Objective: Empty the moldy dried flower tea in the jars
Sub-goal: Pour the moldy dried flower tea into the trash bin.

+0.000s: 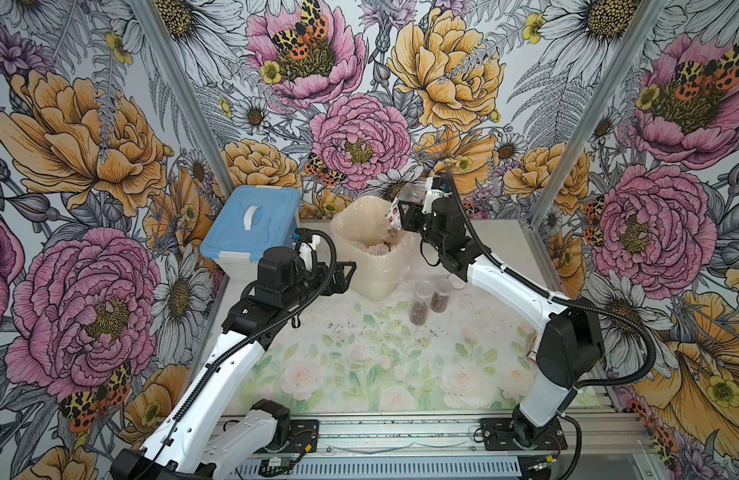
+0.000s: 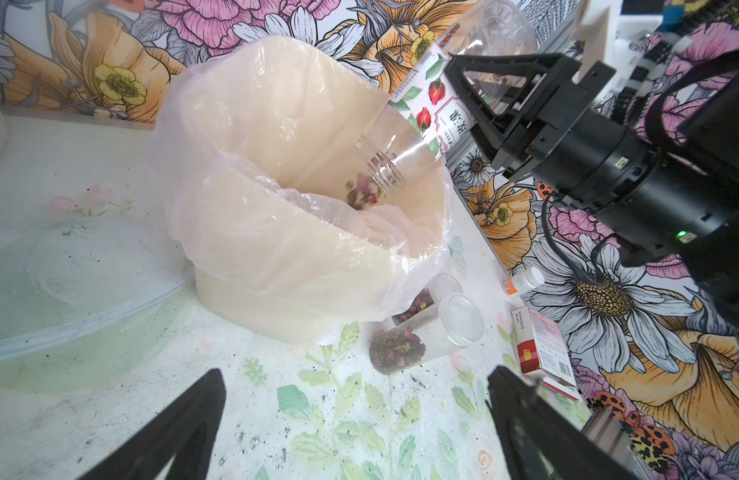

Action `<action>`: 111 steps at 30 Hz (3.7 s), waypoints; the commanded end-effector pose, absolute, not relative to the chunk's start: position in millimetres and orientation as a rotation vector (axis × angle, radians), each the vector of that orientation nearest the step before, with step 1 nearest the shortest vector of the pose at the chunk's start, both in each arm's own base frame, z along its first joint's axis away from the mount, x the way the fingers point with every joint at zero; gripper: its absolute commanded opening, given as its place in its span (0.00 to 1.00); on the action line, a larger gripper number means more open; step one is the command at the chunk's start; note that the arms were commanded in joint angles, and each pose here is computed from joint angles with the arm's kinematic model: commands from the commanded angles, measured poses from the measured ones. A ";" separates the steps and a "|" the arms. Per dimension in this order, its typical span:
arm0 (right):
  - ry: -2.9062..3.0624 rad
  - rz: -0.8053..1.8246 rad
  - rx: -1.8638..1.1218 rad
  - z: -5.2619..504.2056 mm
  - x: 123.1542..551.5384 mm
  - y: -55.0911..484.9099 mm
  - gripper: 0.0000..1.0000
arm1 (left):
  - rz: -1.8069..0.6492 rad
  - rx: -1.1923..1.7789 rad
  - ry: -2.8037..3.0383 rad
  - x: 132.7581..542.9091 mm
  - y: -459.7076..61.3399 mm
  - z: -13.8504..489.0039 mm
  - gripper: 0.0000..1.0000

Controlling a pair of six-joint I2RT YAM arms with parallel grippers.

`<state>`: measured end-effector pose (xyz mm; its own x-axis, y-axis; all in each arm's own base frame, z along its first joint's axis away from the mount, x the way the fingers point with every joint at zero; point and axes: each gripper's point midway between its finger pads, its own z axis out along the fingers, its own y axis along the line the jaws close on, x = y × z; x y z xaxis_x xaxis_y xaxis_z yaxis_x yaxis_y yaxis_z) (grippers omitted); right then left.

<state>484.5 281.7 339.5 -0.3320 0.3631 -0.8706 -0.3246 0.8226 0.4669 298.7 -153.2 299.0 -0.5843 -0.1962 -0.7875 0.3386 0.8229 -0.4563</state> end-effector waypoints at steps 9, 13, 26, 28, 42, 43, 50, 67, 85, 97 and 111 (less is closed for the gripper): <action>1.635 0.277 -0.333 356.0 477.2 313.5 0.24 | -0.702 0.085 2.032 300.4 -146.2 303.1 0.99; 1.600 0.134 -0.417 353.0 474.4 321.3 0.24 | -0.699 0.081 2.032 300.7 -145.2 302.0 0.99; 1.603 0.452 -0.231 385.7 475.1 316.1 0.23 | -0.701 0.073 2.033 300.9 -144.4 299.2 0.99; 1.609 0.373 -0.326 381.5 470.8 330.7 0.23 | -0.700 0.073 2.032 300.8 -144.1 299.2 0.99; 1.612 0.343 -0.312 387.7 474.7 321.0 0.20 | -0.698 0.068 2.025 301.2 -142.6 299.5 0.99; 1.605 0.275 -0.368 384.3 471.5 328.6 0.21 | -0.699 0.065 2.024 301.6 -142.5 299.6 0.99; 1.636 0.376 -0.235 386.1 479.1 310.4 0.21 | -0.703 0.065 2.022 302.1 -142.8 299.5 0.99; 1.601 0.413 -0.272 400.8 474.9 315.0 0.18 | -0.712 0.056 2.008 303.8 -142.3 302.5 0.99; 1.583 0.020 -0.358 394.7 478.6 297.5 0.19 | -0.735 0.043 1.995 305.3 -143.6 304.2 0.99; 1.546 -0.220 -0.470 380.1 493.8 294.6 0.21 | -0.738 0.041 1.996 306.3 -144.0 302.3 0.99; 1.503 0.283 -0.241 459.8 464.2 295.3 0.22 | -0.792 0.006 1.954 310.4 -146.3 312.3 0.99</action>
<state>483.8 306.4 402.3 0.0090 -0.1701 -0.9854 -0.2755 0.9469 -0.1659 307.7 -147.6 303.8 -0.5359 -0.2729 -0.7989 0.3230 0.8081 -0.4927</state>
